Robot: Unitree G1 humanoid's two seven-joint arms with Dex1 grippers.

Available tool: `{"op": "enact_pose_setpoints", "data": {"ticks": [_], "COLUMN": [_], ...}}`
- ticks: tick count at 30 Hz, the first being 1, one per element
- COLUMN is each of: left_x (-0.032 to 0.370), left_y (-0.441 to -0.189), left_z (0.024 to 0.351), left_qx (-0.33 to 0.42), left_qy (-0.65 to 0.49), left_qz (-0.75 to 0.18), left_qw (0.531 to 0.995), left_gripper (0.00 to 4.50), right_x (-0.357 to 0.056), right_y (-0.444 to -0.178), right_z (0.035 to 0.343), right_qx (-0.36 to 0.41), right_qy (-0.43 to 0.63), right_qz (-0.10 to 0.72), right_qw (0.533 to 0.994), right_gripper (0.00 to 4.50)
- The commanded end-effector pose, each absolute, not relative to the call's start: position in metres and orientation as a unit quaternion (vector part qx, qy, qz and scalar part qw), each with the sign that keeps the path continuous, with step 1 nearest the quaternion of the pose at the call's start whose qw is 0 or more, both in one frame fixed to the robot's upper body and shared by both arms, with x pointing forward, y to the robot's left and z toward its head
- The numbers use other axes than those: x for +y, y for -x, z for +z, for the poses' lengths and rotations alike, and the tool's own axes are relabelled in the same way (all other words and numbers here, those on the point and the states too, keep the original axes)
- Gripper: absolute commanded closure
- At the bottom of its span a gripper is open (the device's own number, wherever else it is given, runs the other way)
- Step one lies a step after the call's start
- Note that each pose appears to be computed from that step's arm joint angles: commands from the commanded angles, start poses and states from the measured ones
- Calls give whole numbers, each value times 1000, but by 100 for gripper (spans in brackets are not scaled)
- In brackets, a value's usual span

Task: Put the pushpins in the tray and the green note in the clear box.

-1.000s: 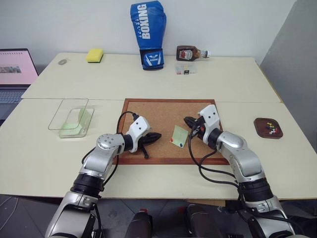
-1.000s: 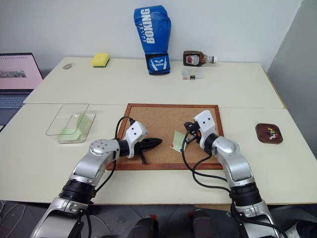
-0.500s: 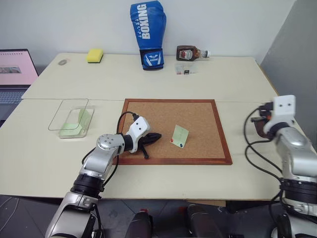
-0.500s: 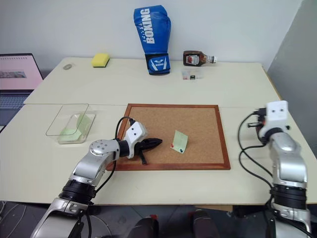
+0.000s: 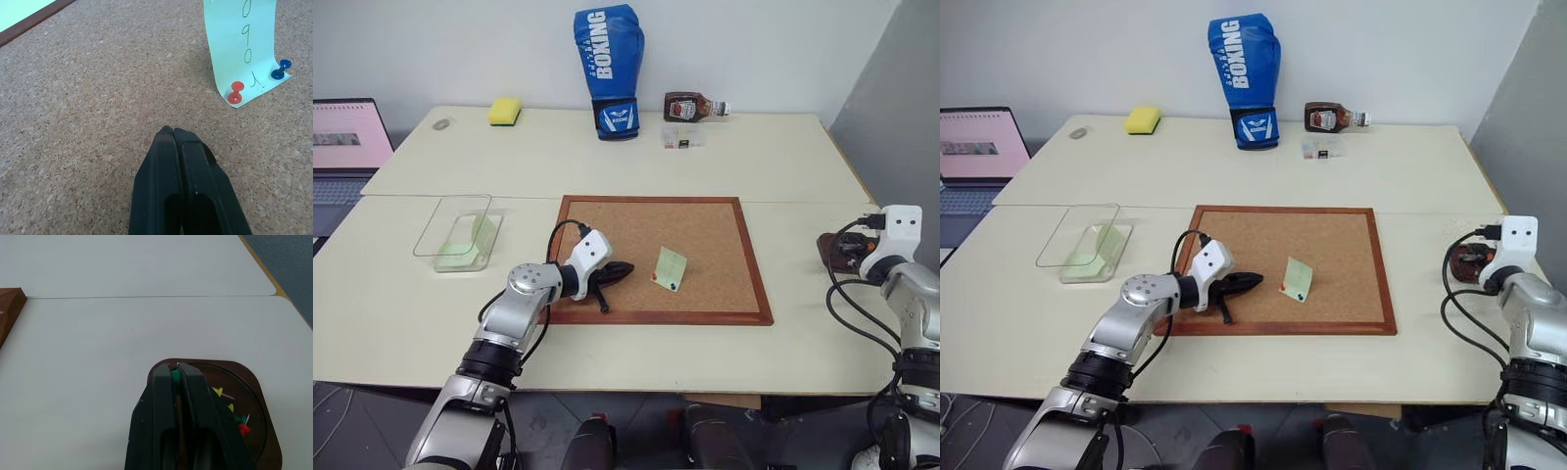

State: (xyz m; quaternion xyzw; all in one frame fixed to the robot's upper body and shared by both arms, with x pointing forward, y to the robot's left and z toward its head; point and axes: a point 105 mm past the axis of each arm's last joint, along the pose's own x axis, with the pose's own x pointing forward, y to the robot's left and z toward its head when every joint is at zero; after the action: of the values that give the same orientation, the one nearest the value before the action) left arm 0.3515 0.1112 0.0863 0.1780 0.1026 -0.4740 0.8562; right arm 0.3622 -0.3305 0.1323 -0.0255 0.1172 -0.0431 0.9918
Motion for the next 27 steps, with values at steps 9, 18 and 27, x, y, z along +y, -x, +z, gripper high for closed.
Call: {"op": "enact_pose_setpoints", "data": {"ticks": [9, 18, 27], "left_x": [117, 117, 115], "left_y": [-351, -352, -354], "left_z": [78, 79, 80], "left_qx": [119, 117, 116], "left_qy": [-187, -189, -191], "left_qz": [-461, -462, -466], "left_qw": [859, 859, 856], "left_gripper": [450, 450, 450], "right_x": [-352, -360, -360], "right_y": [-372, -371, -369], "right_z": [137, 139, 137], "right_qx": [99, 95, 97], "right_qy": [56, 61, 55], "right_qz": [-71, -87, -85], "right_qw": [991, 990, 990], "right_gripper": [383, 191, 7]}}
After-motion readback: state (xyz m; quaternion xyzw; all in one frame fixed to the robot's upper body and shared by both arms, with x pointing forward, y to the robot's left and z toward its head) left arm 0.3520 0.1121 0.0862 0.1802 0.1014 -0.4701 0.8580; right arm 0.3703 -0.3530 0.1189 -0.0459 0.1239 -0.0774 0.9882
